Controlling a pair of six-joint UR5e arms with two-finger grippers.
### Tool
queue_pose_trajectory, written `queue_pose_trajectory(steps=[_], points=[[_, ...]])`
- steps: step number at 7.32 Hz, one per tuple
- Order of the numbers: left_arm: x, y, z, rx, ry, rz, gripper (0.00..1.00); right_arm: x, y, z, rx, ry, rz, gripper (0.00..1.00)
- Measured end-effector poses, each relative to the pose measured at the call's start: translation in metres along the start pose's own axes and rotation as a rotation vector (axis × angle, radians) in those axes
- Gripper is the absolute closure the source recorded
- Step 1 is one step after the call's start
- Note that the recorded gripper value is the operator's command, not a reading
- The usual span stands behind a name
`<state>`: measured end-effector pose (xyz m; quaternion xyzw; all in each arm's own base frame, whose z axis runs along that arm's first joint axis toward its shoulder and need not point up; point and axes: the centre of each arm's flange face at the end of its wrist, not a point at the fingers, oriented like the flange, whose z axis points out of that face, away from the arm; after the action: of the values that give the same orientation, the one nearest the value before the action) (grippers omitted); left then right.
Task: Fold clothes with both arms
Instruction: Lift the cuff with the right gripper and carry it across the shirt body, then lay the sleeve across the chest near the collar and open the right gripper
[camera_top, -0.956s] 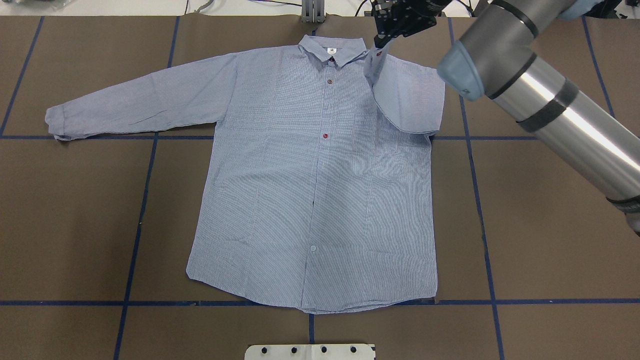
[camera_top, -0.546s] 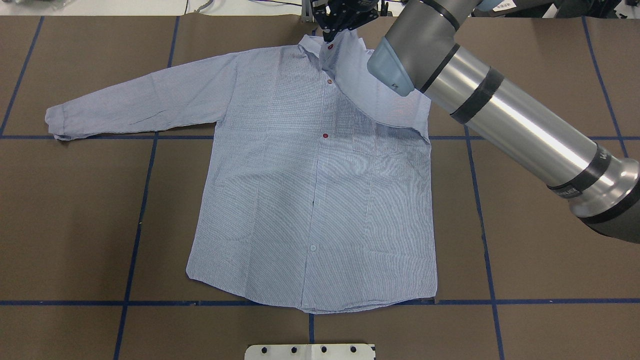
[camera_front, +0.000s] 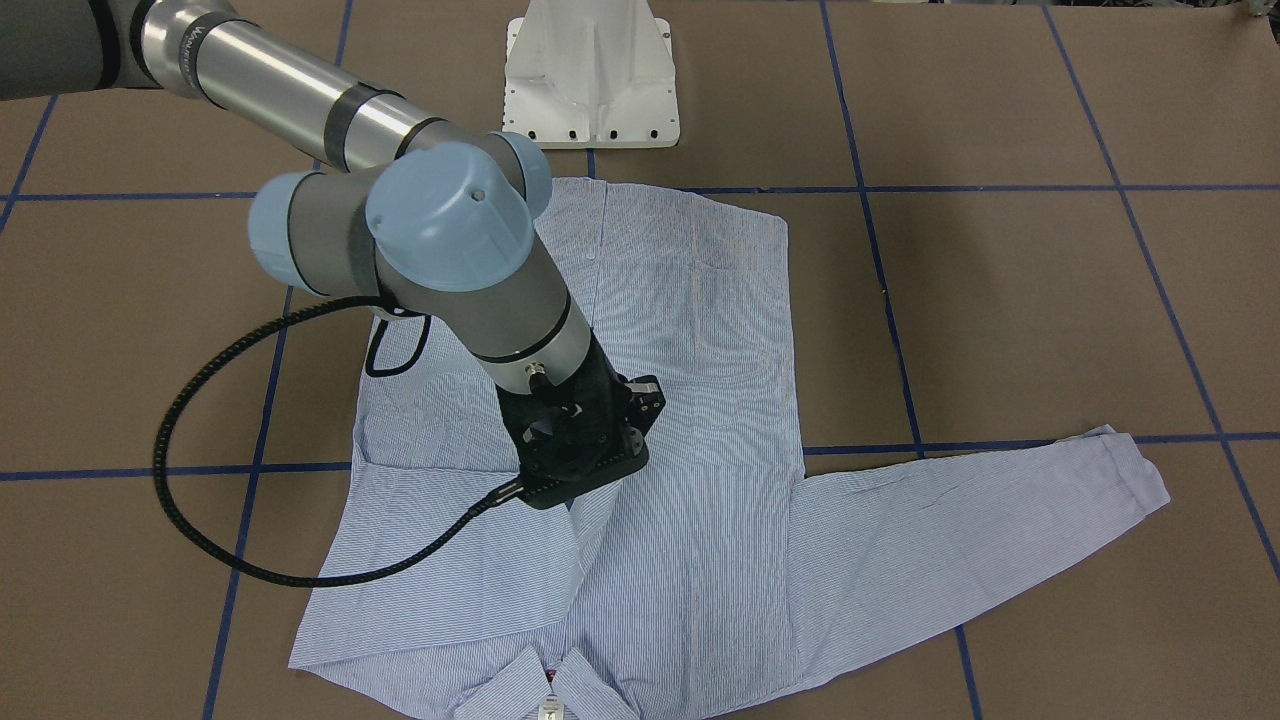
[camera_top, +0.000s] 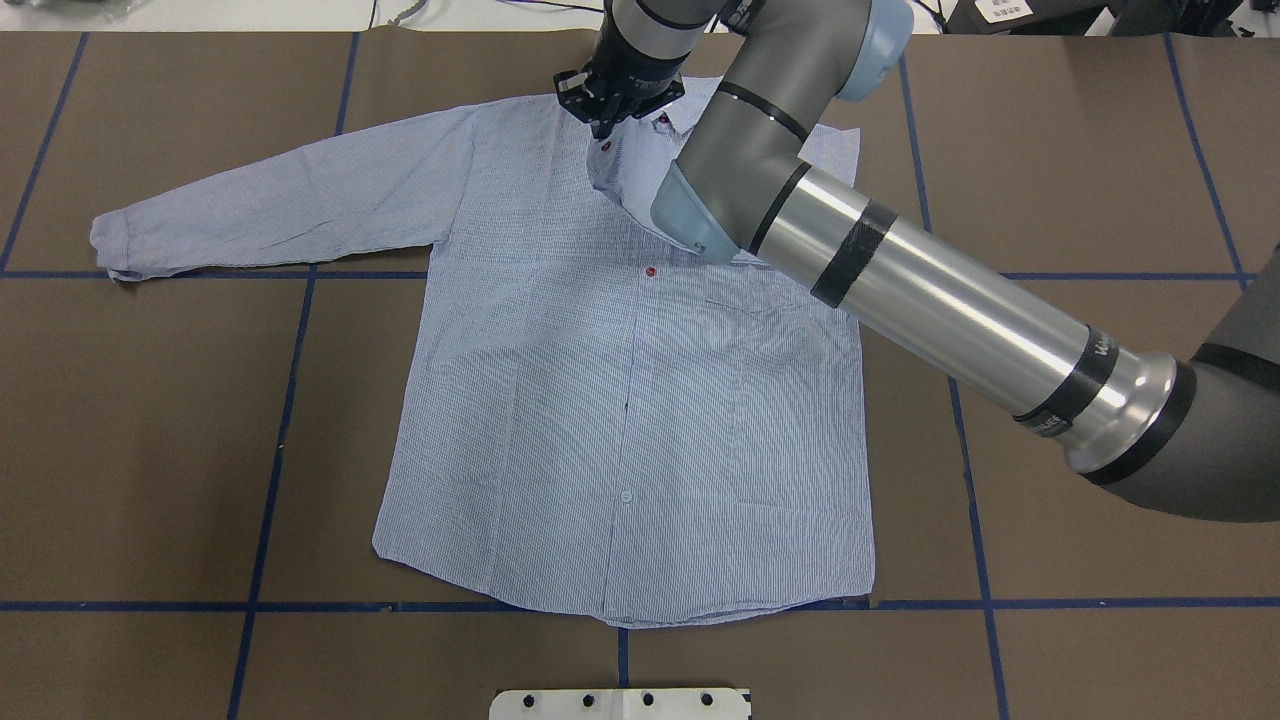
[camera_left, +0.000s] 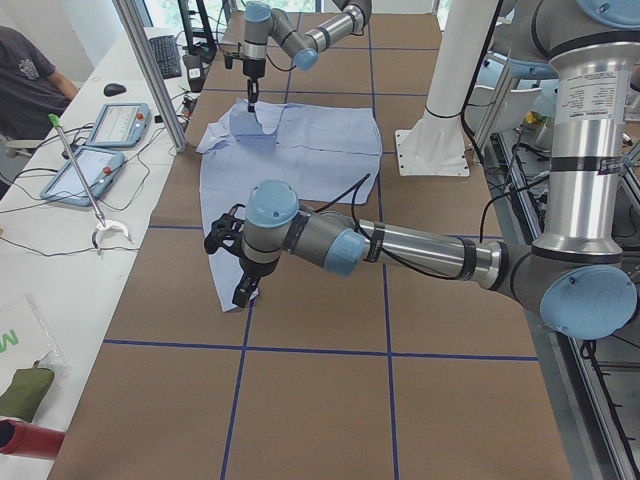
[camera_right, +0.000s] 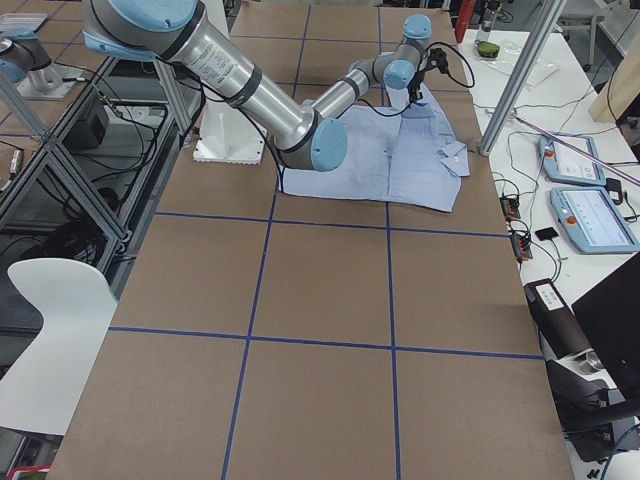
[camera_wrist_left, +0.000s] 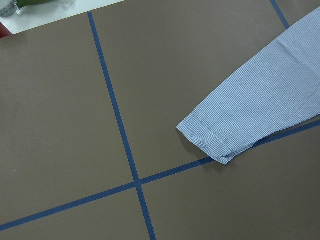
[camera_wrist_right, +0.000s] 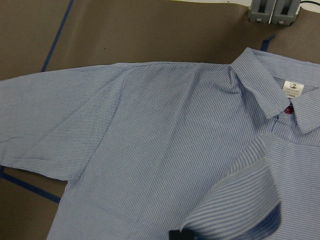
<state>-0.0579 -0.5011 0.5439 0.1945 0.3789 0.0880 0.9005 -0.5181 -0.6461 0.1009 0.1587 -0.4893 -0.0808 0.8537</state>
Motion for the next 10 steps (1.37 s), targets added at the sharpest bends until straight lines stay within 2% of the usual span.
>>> queue_pose_trajectory(steps=[2, 3, 5, 6, 8, 10], points=[[-0.001, 0.001, 0.001, -0.002, -0.001, -0.001, 0.0, -0.035, 0.008, 0.041, 0.019, 0.036, -0.029, 1.0], [-0.001, 0.001, 0.001, -0.002, -0.001, -0.001, 0.0, -0.056, 0.009, 0.051, 0.056, 0.048, -0.051, 0.02], [-0.001, 0.001, 0.001, -0.003, -0.001, -0.002, 0.0, -0.093, 0.027, 0.07, 0.182, 0.087, -0.101, 0.01], [-0.002, 0.0, 0.003, -0.005, 0.0, -0.004, 0.0, -0.103, 0.036, 0.077, 0.216, 0.104, -0.111, 0.01], [-0.004, -0.001, 0.007, -0.01, 0.001, -0.044, 0.0, -0.11, 0.04, 0.078, 0.235, 0.107, -0.081, 0.01], [0.008, -0.007, 0.018, -0.012, 0.011, -0.143, 0.01, -0.116, 0.041, 0.059, 0.196, 0.13, -0.032, 0.01]])
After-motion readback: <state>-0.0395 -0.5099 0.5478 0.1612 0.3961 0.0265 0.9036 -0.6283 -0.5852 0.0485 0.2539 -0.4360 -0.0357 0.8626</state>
